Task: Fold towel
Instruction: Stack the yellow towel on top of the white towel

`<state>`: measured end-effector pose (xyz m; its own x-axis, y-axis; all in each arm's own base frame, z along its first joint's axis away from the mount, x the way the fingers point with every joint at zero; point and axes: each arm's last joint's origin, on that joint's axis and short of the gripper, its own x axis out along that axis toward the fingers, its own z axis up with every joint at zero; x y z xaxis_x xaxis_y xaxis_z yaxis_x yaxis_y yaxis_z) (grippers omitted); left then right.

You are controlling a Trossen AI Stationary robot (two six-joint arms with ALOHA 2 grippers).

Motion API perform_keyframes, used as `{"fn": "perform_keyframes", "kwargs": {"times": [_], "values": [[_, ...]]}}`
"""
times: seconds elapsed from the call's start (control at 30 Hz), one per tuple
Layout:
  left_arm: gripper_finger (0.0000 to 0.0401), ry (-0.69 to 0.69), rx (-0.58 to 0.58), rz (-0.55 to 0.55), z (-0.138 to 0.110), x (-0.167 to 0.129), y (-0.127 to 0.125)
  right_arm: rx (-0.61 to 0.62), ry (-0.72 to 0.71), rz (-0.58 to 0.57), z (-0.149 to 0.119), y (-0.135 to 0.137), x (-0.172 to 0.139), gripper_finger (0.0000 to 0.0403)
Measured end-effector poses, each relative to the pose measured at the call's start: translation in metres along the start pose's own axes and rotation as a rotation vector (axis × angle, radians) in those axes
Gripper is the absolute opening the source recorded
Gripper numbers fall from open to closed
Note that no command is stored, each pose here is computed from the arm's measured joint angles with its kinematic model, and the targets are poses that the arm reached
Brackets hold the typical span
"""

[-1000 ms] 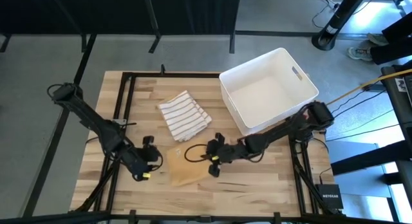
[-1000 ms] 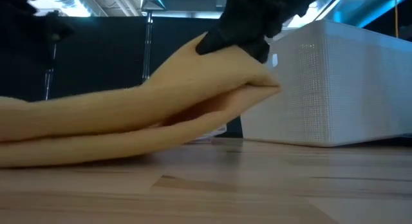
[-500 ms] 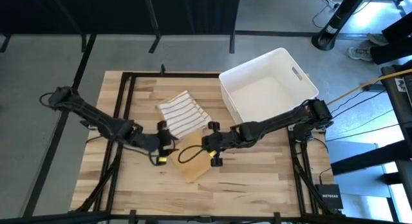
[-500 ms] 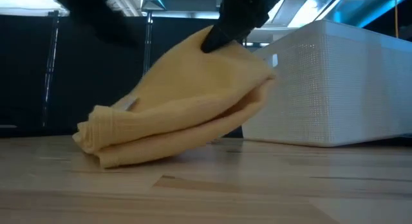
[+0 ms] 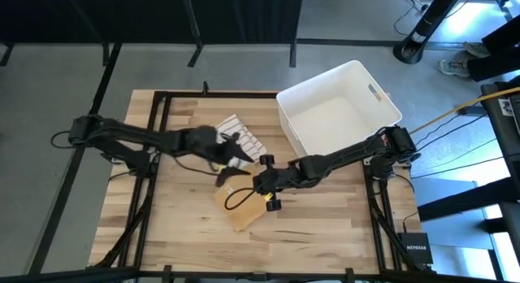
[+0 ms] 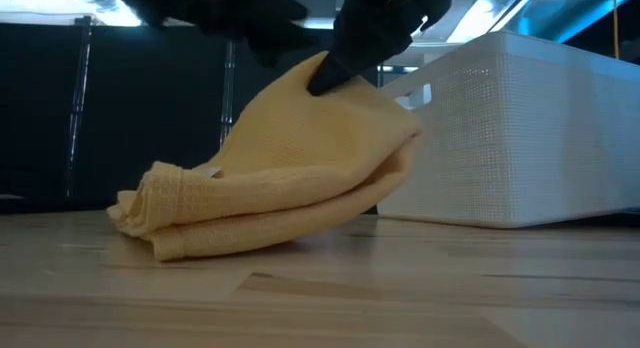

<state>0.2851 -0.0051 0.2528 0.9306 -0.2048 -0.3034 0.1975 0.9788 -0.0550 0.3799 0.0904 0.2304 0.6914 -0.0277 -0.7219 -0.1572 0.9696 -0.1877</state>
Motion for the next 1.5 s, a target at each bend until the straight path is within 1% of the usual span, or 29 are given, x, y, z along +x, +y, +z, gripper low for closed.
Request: {"fn": "perform_keyframes", "kwargs": {"times": [0.13,0.2,0.33,0.47,0.57,0.77,0.83,0.9,0.97,1.03,1.07,1.1,1.17,1.23,1.3,1.37,1.43,1.5], "values": [[0.0198,0.134,0.051,-0.116,-0.006,0.024,0.011,-0.019,-0.001,-0.023,0.000,-0.001,0.000,0.0006],[0.0198,0.204,0.084,-0.139,-0.008,0.032,0.015,-0.020,0.001,-0.026,0.000,-0.001,0.000,0.0006],[0.0198,0.274,0.122,-0.167,-0.013,0.040,0.019,-0.022,0.007,-0.027,-0.001,-0.001,0.000,0.0007],[0.0198,0.317,0.152,-0.171,-0.019,0.041,0.021,-0.026,0.014,-0.035,-0.001,-0.001,0.000,0.0007],[0.0198,0.342,0.179,-0.136,-0.020,0.040,0.023,-0.032,0.017,-0.035,-0.002,-0.001,0.000,0.0007],[0.0194,0.341,0.230,-0.135,-0.020,0.039,0.023,-0.052,0.016,-0.051,-0.001,-0.002,0.000,0.0007],[0.0176,0.341,0.233,-0.136,-0.020,0.039,0.023,-0.056,0.018,-0.053,-0.001,-0.002,0.000,0.0007],[0.0142,0.342,0.232,-0.136,-0.020,0.039,0.023,-0.056,0.019,-0.054,-0.002,-0.002,0.000,0.0007],[0.0095,0.345,0.232,-0.135,-0.021,0.039,0.023,-0.047,0.020,-0.064,-0.002,-0.002,0.000,0.0009],[0.0040,0.356,0.243,-0.139,-0.022,0.039,0.023,-0.008,0.025,-0.083,-0.002,-0.002,0.000,0.0017],[0.0022,0.362,0.244,-0.136,-0.022,0.038,0.023,0.012,0.025,-0.099,-0.002,-0.003,0.000,0.0024],[0.0014,0.365,0.234,-0.125,-0.022,0.038,0.023,0.034,0.028,-0.117,-0.002,-0.003,0.000,0.0033],[0.0014,0.374,0.221,-0.092,-0.022,0.038,0.024,0.074,0.055,-0.156,-0.003,-0.005,-0.002,0.0061],[0.0011,0.386,0.211,-0.071,-0.022,0.037,0.024,0.108,0.099,-0.174,0.000,-0.009,-0.008,0.0097],[0.0006,0.390,0.215,-0.060,-0.020,0.034,0.022,0.141,0.140,-0.175,0.004,-0.012,-0.019,0.0137],[0.0007,0.374,0.224,-0.053,-0.015,0.031,0.018,0.177,0.172,-0.148,0.007,-0.013,-0.026,0.0176],[0.0007,0.359,0.234,-0.054,-0.011,0.029,0.013,0.192,0.218,-0.126,0.001,-0.012,-0.029,0.0211],[0.0005,0.344,0.245,-0.062,-0.008,0.026,0.009,0.223,0.243,-0.129,-0.006,-0.011,-0.029,0.0238]]}}
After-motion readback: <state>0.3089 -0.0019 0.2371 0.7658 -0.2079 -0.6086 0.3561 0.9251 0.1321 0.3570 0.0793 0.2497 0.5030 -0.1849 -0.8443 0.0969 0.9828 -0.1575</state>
